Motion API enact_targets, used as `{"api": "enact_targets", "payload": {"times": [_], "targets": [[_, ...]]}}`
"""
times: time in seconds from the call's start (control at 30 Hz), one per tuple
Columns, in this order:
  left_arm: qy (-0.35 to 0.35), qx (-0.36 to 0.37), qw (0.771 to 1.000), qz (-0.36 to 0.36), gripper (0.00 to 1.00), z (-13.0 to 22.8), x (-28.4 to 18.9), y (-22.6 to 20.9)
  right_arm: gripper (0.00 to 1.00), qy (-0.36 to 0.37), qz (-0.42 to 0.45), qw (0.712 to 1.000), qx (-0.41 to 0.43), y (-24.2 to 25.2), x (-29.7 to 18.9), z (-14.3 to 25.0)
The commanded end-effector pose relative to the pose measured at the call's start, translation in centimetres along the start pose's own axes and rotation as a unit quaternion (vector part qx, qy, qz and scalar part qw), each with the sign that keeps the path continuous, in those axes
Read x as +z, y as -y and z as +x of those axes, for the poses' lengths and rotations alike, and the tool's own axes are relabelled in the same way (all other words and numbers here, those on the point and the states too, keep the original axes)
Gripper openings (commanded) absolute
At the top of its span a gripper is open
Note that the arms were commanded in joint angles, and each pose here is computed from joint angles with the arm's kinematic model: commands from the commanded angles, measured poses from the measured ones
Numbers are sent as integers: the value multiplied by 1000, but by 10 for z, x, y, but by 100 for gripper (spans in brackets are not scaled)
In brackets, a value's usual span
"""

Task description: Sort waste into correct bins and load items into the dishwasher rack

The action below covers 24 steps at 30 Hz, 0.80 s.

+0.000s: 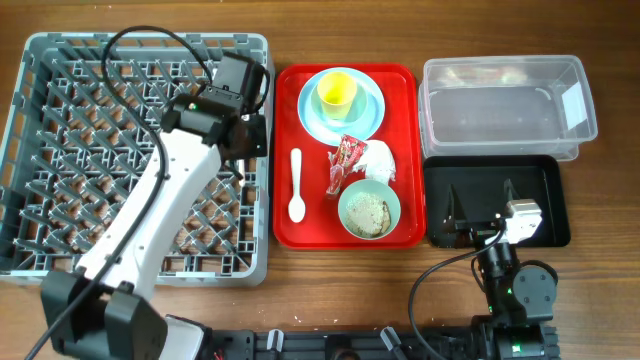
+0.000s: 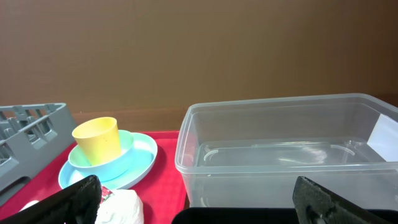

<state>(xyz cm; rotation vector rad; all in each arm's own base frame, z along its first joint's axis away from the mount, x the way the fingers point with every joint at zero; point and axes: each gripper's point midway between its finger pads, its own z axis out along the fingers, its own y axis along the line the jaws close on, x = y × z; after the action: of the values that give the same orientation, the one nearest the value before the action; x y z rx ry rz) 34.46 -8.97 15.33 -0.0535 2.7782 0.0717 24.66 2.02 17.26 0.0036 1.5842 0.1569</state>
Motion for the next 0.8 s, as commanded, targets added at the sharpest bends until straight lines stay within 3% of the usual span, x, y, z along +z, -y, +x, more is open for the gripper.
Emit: {"api": "enact_targets", "payload": {"times": [0.0,0.5,0.57,0.6,0.63,0.77], "targets": [[-44,21,999,1,4,11,24,-1,100,1,-10,1000,-7,-4,0,0],[-100,25,994,-26,4,31,49,-6,100,1,-10,1000,-7,-4,0,0],[-99,24,994,-25,18,30,49,-6,100,1,-10,1000,-7,-4,0,0],[-97,24,995,-25,34,29,49,-5,100,1,-10,1000,-7,-4,0,0],[-95,24,995,-24,39,28,50,-5,100,1,-10,1000,-7,-4,0,0],[-85,22,996,-21,40,22,45,-4,100,1,-10,1000,-7,-4,0,0]]}}
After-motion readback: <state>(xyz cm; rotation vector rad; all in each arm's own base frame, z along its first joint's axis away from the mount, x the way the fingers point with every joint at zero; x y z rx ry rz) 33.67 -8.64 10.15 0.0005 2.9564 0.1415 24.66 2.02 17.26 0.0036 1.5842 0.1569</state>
